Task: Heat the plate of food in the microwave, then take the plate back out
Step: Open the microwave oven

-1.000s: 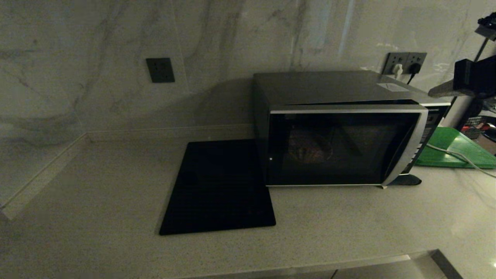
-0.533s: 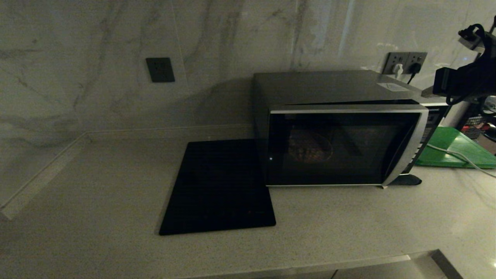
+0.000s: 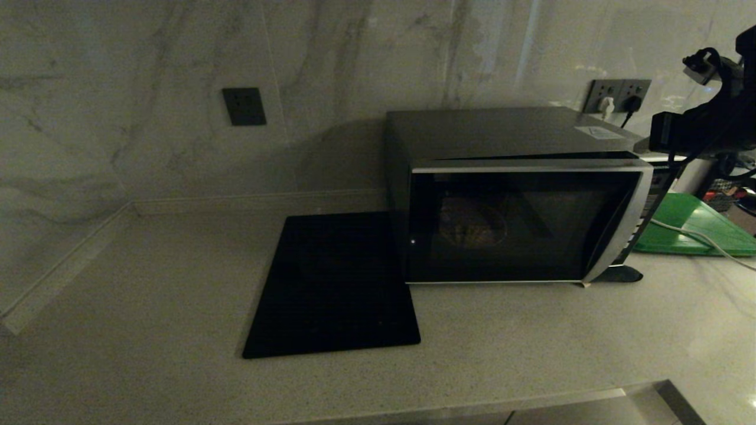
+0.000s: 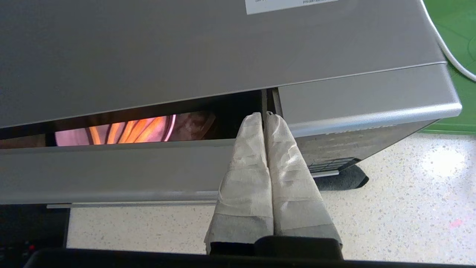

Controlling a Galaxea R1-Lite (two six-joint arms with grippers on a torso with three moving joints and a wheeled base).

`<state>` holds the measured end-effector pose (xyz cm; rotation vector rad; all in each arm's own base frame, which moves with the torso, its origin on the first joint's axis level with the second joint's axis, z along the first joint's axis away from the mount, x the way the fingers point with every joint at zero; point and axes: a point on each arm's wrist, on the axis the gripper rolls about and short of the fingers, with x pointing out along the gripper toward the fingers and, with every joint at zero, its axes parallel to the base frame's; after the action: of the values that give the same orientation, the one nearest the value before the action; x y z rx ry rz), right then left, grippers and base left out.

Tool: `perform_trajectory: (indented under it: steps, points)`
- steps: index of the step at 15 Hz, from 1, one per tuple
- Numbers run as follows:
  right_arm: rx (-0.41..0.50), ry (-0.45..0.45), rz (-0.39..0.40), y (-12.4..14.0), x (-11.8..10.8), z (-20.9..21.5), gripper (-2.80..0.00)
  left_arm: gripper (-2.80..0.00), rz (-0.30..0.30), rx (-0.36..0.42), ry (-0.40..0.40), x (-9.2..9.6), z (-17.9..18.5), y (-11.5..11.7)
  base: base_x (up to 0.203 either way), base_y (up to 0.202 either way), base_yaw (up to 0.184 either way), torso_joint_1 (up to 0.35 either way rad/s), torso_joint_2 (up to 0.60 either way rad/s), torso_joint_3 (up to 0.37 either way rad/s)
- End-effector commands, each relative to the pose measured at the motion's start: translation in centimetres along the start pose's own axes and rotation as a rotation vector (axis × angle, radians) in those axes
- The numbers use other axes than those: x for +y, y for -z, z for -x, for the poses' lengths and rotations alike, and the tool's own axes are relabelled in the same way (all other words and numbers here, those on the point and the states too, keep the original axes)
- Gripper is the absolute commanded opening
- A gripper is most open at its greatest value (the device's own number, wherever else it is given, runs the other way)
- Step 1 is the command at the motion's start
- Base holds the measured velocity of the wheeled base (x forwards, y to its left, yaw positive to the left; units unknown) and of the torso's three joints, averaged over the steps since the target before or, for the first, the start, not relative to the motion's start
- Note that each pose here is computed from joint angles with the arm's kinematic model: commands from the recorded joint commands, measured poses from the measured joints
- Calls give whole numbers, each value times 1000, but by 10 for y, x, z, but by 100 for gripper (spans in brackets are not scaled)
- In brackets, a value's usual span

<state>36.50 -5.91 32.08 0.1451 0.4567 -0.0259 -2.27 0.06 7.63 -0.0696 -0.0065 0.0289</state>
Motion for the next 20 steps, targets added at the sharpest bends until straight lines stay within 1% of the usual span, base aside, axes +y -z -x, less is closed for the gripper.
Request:
perform_trajectory:
  steps: [1, 5, 9, 12, 16, 20]
  points:
    - [15, 0, -3, 2, -1, -4, -280, -280, 1, -1, 0, 0, 0, 0, 0, 0, 0, 0, 0, 0]
    - [24, 0, -5, 3, 0, -4, -280, -280, 1, -1, -1, 0, 0, 0, 0, 0, 0, 0, 0, 0]
    - [99, -12, -15, 10, 8, 4, -280, -280, 1, -1, -1, 0, 0, 0, 0, 0, 0, 0, 0, 0]
    - [136, -28, -18, 12, 17, 19, -280, -280, 1, -1, 0, 0, 0, 0, 0, 0, 0, 0, 0, 0]
    - [192, -40, -68, 15, 25, 43, -280, -280, 1, -1, 0, 0, 0, 0, 0, 0, 0, 0, 0, 0]
    - [212, -80, -71, 15, 31, 72, -280, -280, 1, -1, 0, 0, 0, 0, 0, 0, 0, 0, 0, 0]
